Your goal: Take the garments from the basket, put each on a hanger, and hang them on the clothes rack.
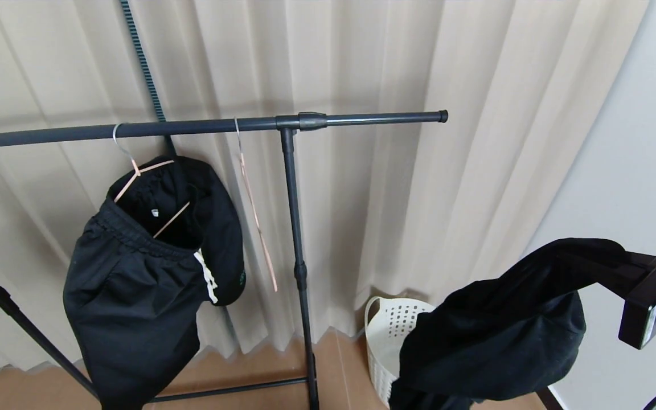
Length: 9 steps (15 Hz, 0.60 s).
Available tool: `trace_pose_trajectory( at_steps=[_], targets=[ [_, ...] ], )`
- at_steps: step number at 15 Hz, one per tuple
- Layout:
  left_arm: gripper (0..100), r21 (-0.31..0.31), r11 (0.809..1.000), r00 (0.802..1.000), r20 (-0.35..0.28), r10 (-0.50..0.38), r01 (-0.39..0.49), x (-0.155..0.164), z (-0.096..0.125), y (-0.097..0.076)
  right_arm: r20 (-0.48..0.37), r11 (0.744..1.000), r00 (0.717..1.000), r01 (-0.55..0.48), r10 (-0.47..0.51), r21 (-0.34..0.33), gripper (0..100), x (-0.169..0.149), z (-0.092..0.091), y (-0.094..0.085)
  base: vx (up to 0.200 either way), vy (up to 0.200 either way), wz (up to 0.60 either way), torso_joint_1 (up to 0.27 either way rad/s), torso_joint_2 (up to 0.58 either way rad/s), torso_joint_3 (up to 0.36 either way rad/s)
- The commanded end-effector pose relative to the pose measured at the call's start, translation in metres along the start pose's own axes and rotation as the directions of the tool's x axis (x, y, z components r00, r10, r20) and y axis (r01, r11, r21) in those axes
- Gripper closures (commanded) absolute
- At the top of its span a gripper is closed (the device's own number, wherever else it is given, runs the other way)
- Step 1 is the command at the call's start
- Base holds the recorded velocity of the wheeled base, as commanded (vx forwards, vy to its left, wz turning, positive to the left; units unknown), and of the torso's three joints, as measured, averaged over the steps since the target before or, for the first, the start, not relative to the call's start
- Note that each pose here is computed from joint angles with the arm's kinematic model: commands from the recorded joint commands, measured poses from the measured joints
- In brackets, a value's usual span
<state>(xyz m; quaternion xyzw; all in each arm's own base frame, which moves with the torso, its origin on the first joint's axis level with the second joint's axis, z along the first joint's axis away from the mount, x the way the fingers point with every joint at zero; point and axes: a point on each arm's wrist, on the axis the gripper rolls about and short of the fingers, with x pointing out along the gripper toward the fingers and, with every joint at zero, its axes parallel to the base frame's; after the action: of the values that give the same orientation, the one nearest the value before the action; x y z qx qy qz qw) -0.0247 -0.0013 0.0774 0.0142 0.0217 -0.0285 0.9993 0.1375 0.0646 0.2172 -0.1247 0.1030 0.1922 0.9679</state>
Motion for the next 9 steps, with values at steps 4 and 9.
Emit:
trace_pose_trajectory(
  at_steps=[4, 9],
  targets=[
    [0, -0.007, 1.000, 1.000, 0.000, 0.001, -0.001, 0.0000, 0.0003, 0.0000, 0.001, 1.000, 1.000, -0.001, 0.001, 0.000, 100, -0.0001, 0.0000, 0.0002, -0.100, 0.200, 0.00, -0.008, 0.00, 0.005],
    [0, -0.007, 1.000, 1.000, 0.000, 0.003, -0.003, 0.0000, 0.0003, 0.0000, -0.002, 1.000, 1.000, 0.000, 0.000, -0.002, 100, 0.0000, -0.0009, 0.0001, -0.120, 0.080, 0.00, 0.005, 0.00, 0.004]
  ],
)
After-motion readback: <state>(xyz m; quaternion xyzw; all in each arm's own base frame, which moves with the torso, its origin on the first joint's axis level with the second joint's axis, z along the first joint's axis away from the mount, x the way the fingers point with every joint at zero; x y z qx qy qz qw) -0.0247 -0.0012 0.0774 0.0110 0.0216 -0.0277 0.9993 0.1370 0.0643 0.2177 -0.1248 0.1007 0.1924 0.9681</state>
